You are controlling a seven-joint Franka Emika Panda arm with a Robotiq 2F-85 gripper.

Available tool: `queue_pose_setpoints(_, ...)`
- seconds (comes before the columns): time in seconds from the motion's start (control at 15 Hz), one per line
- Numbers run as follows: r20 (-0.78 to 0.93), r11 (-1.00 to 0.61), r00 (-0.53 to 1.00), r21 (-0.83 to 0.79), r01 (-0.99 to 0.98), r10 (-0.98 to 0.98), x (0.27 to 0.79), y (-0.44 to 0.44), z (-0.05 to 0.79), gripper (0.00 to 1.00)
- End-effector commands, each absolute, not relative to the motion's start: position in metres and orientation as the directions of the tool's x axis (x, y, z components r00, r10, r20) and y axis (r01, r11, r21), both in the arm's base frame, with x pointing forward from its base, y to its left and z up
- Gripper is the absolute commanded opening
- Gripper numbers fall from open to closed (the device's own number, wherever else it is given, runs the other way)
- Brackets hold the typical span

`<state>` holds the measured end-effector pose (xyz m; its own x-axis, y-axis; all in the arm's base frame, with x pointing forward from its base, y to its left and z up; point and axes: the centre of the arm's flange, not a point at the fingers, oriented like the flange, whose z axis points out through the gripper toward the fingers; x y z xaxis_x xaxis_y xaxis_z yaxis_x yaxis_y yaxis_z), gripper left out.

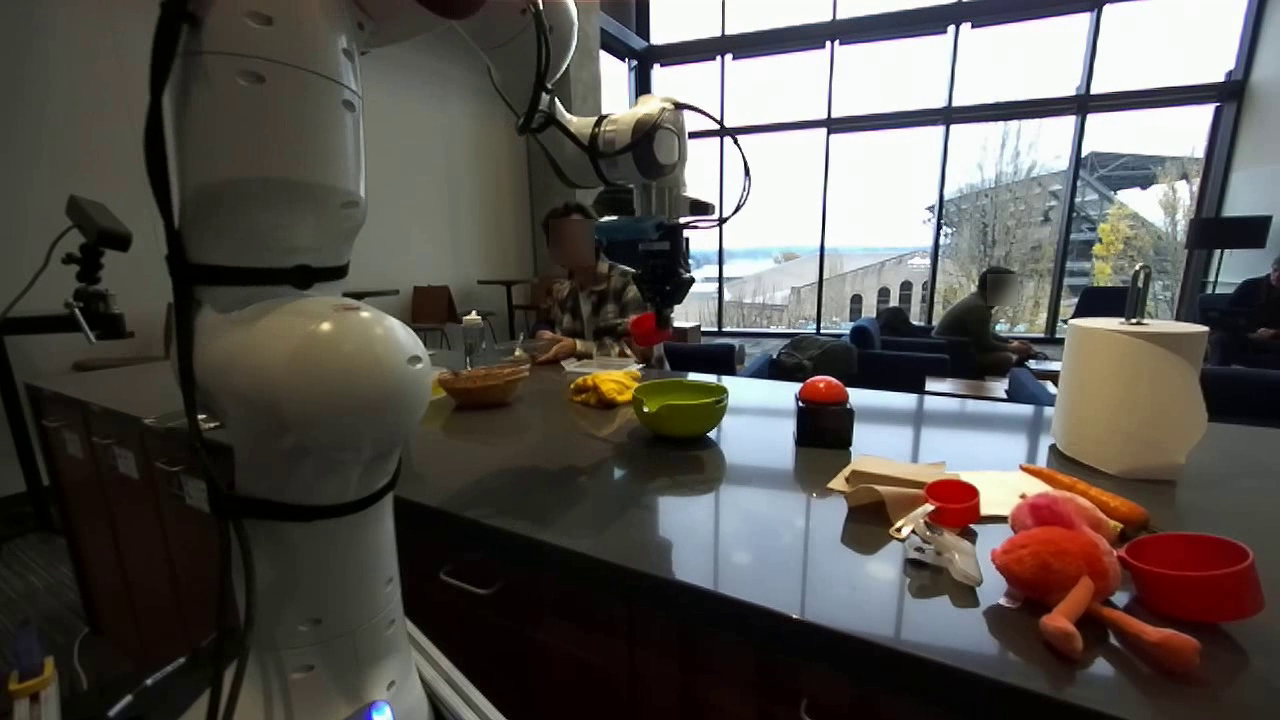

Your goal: Pick up the red toy pot and put it in the green bowl

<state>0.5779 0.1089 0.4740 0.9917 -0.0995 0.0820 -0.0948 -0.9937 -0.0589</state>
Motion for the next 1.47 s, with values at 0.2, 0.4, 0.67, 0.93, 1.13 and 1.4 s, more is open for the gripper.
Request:
queue_pose_setpoints(0.2,0.033,-0.988,0.988,-0.048,-0.147,-0.148,0.632,0.103,0.443,0.01)
queue_pose_setpoints(0.4,0.008,-0.984,0.985,-0.042,-0.173,-0.173,0.647,0.097,0.422,0.01)
queue_pose_setpoints(0.67,-0.014,-0.981,0.981,-0.033,-0.193,-0.192,0.659,0.095,0.402,0.01)
queue_pose_setpoints(0.93,-0.032,-0.978,0.978,-0.023,-0.207,-0.206,0.667,0.096,0.396,0.35)
queue_pose_setpoints(1.13,-0.032,-0.976,0.976,-0.021,-0.216,-0.216,0.669,0.096,0.395,0.54)
queue_pose_setpoints(1.4,-0.028,-0.977,0.976,-0.016,-0.215,-0.214,0.667,0.094,0.396,0.8)
